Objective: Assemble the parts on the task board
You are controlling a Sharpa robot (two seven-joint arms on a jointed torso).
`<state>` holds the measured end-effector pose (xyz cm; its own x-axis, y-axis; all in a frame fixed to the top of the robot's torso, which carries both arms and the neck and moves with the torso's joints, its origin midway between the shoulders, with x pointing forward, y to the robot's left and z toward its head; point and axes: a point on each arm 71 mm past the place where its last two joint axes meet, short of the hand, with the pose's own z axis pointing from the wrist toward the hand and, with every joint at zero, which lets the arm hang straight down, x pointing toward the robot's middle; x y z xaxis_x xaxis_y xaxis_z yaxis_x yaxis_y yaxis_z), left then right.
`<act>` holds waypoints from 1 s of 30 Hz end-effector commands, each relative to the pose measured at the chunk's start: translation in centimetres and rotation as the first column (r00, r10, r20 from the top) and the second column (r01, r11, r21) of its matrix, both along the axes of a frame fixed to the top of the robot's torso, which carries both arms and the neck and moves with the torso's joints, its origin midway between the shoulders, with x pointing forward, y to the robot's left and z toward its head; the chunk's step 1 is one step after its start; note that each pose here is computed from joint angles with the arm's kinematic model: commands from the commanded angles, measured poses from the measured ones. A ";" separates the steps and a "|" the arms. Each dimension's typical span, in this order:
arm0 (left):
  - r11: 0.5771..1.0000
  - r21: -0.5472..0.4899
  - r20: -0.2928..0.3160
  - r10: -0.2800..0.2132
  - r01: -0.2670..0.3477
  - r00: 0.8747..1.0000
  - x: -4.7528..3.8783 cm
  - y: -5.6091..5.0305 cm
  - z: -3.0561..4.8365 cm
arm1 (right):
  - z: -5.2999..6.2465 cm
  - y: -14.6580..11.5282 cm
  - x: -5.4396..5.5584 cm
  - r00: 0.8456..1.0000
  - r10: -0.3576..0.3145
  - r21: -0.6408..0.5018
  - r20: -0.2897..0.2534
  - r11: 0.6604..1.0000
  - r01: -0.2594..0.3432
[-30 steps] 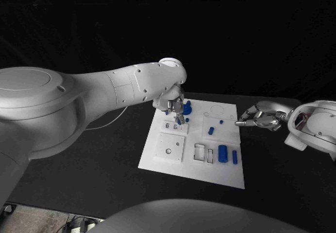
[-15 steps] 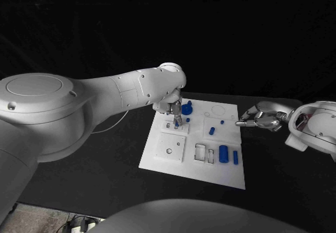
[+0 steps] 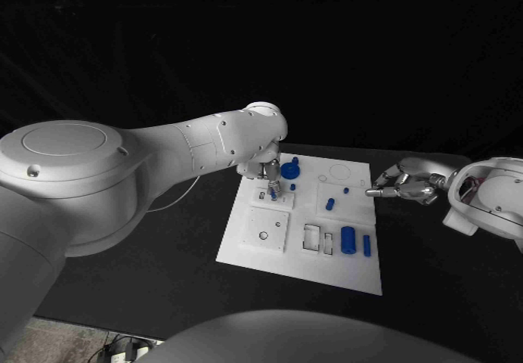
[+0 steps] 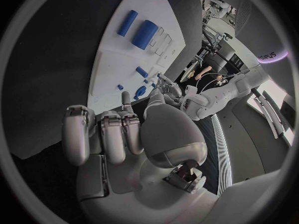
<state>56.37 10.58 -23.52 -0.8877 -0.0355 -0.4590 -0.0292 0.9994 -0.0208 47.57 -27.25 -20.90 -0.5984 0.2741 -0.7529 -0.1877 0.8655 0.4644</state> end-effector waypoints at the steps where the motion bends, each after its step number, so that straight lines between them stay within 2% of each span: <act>1: 0.991 0.115 0.010 0.068 -0.069 0.998 0.00 0.8 0.03 | 0.0 0.0 0.0 1.000 0.008 0.001 -0.005 1.000 -0.008; 30: 0.992 0.107 -0.018 0.068 -0.065 0.998 -0.30 0.8 -0.52 | -0.1 -0.1 0.0 1.000 0.005 -0.002 -0.007 1.000 -0.005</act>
